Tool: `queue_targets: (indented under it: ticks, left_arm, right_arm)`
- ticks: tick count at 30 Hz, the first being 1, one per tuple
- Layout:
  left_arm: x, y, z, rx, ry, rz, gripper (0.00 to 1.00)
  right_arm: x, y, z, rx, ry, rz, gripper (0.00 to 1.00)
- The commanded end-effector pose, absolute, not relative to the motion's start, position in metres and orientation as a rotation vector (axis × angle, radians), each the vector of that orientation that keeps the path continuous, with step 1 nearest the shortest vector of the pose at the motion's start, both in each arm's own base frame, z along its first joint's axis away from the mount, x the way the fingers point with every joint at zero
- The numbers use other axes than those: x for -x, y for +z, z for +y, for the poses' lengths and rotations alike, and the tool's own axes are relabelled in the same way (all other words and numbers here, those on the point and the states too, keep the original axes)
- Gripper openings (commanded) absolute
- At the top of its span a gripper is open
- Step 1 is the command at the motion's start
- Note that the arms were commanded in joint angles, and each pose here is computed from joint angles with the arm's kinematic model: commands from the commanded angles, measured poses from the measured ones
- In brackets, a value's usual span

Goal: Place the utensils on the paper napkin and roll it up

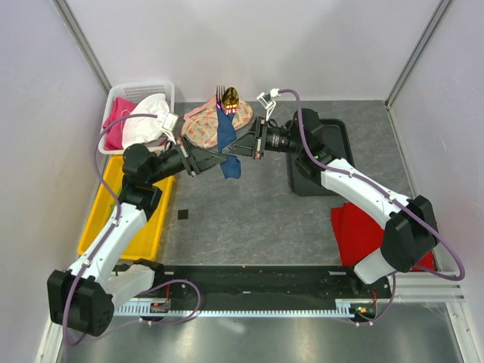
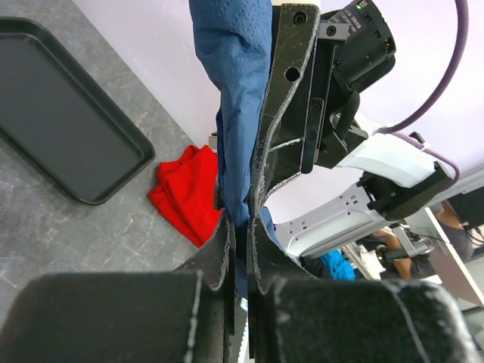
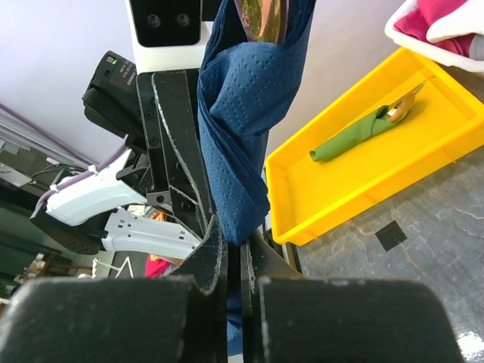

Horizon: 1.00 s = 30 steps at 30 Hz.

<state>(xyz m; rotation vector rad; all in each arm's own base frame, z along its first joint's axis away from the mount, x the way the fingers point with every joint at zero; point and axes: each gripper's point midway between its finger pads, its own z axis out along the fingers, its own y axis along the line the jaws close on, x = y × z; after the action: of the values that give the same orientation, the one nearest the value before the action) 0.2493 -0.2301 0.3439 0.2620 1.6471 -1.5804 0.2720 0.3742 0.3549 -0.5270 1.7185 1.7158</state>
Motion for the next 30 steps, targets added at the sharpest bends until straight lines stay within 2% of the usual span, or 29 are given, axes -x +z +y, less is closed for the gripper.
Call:
queue_targets:
  ticks: [1, 5, 8, 9, 14, 15, 17, 20, 23, 24, 30]
  left_arm:
    - [-0.237, 0.349, -0.23, -0.361, -1.504, 1.627, 0.02]
    - [-0.231, 0.337, -0.226, -0.392, -1.489, 1.652, 0.02]
    - [-0.229, 0.328, -0.226, -0.395, -1.497, 1.677, 0.02]
    - [-0.227, 0.325, -0.226, -0.398, -1.504, 1.678, 0.02]
    - [-0.221, 0.323, -0.228, -0.447, -1.533, 1.675, 0.02]
    - [-0.221, 0.322, -0.229, -0.447, -1.536, 1.677, 0.02]
    - [-0.219, 0.322, -0.229, -0.451, -1.542, 1.677, 0.02]
    - [-0.218, 0.319, -0.229, -0.453, -1.548, 1.683, 0.02]
    - [-0.219, 0.318, -0.229, -0.45, -1.55, 1.686, 0.02]
    - [-0.219, 0.318, -0.229, -0.445, -1.553, 1.688, 0.02]
    - [-0.223, 0.322, -0.229, -0.417, -1.555, 1.695, 0.02]
  right_arm:
    - [-0.263, 0.386, 0.377, 0.604, 1.72, 1.581, 0.0]
    - [-0.263, 0.385, 0.377, 0.605, 1.728, 1.582, 0.03]
    - [-0.262, 0.386, 0.378, 0.602, 1.735, 1.583, 0.16]
    - [-0.262, 0.387, 0.378, 0.602, 1.736, 1.58, 0.24]
    - [-0.262, 0.393, 0.378, 0.6, 1.744, 1.565, 0.36]
    - [-0.262, 0.393, 0.378, 0.601, 1.744, 1.563, 0.41]
    - [-0.263, 0.395, 0.378, 0.598, 1.745, 1.561, 0.42]
    - [-0.263, 0.396, 0.378, 0.604, 1.745, 1.555, 0.3]
    - [-0.263, 0.395, 0.378, 0.609, 1.743, 1.553, 0.03]
    - [-0.263, 0.394, 0.378, 0.608, 1.74, 1.554, 0.0]
    - [-0.264, 0.393, 0.378, 0.607, 1.728, 1.559, 0.0]
